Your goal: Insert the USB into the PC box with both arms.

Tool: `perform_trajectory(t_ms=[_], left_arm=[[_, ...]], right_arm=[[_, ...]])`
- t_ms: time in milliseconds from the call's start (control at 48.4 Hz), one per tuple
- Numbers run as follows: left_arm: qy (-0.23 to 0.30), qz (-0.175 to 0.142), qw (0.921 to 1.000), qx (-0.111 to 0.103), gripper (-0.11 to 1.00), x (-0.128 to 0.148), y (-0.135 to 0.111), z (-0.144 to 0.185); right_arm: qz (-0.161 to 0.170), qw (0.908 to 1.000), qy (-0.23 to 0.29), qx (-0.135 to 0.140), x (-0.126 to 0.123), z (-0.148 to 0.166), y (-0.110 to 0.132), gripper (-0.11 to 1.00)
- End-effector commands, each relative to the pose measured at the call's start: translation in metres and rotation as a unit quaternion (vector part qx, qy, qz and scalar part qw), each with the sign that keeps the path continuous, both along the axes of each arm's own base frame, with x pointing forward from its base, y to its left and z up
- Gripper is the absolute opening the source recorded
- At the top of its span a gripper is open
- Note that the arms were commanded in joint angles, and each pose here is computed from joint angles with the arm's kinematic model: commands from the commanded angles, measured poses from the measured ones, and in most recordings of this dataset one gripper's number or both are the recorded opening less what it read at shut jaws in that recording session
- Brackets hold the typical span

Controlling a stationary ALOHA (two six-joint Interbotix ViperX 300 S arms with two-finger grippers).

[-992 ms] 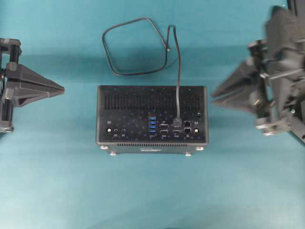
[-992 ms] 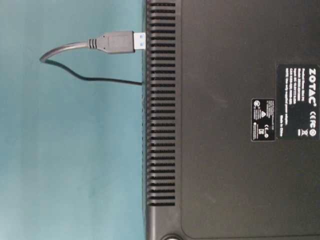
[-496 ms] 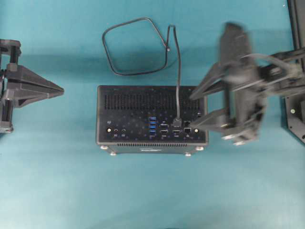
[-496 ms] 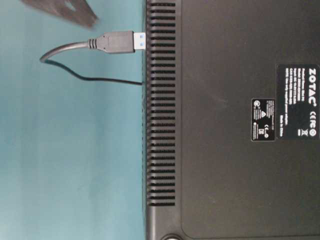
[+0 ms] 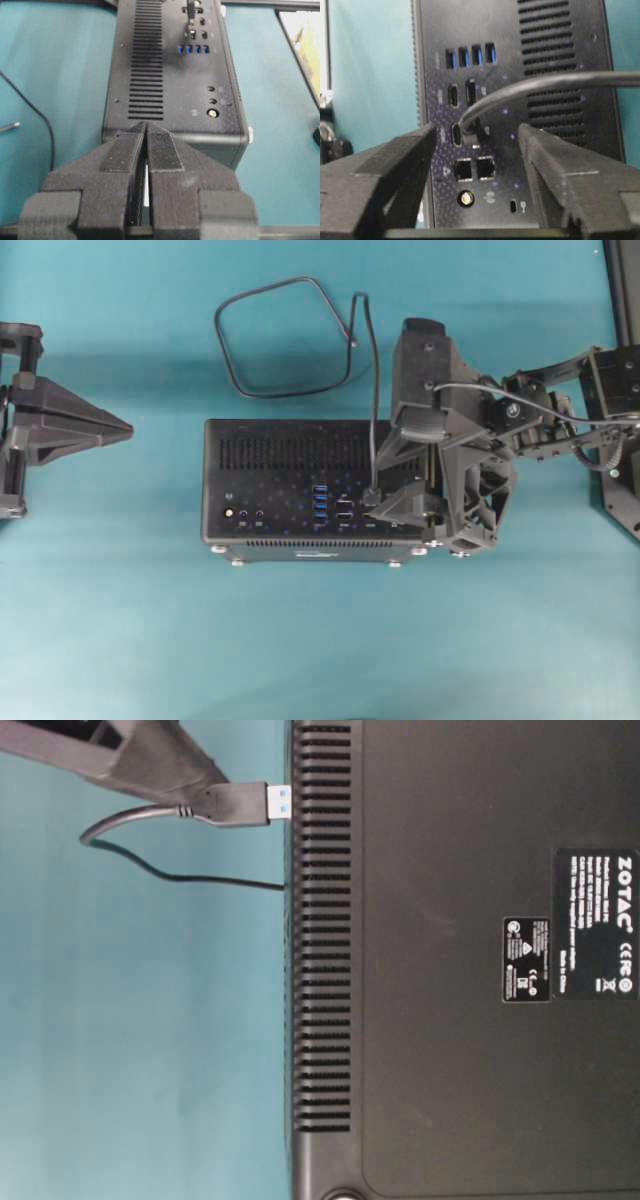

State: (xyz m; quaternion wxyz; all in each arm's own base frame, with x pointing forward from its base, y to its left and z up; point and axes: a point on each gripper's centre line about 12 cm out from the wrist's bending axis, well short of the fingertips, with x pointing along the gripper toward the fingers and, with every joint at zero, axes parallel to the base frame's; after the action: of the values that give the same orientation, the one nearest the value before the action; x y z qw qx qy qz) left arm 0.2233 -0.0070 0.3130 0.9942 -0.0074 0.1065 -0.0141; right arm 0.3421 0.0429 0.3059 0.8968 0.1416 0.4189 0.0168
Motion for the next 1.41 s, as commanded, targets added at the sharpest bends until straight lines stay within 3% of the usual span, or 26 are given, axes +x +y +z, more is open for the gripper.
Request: perform_trajectory(t_ms=[0, 703, 1385], left_arm=[[-0.008, -0.001, 1.0, 0.001, 0.0, 0.001, 0.0, 0.005], [-0.013, 0.0, 0.9999, 0.0, 0.0, -0.005, 0.0, 0.007], [-0.01, 0.0, 0.9999, -0.002, 0.0, -0.005, 0.0, 0.005]], right_arm=[[0.0, 0.9999, -0.015, 0.004, 0.003, 0.012, 0.002, 0.69], [0.009, 0.9993, 0.037, -0.006, 0.015, 0.009, 0.003, 0.66], [0.007, 0.9993, 0.036, -0.005, 0.015, 0.012, 0.001, 0.22]])
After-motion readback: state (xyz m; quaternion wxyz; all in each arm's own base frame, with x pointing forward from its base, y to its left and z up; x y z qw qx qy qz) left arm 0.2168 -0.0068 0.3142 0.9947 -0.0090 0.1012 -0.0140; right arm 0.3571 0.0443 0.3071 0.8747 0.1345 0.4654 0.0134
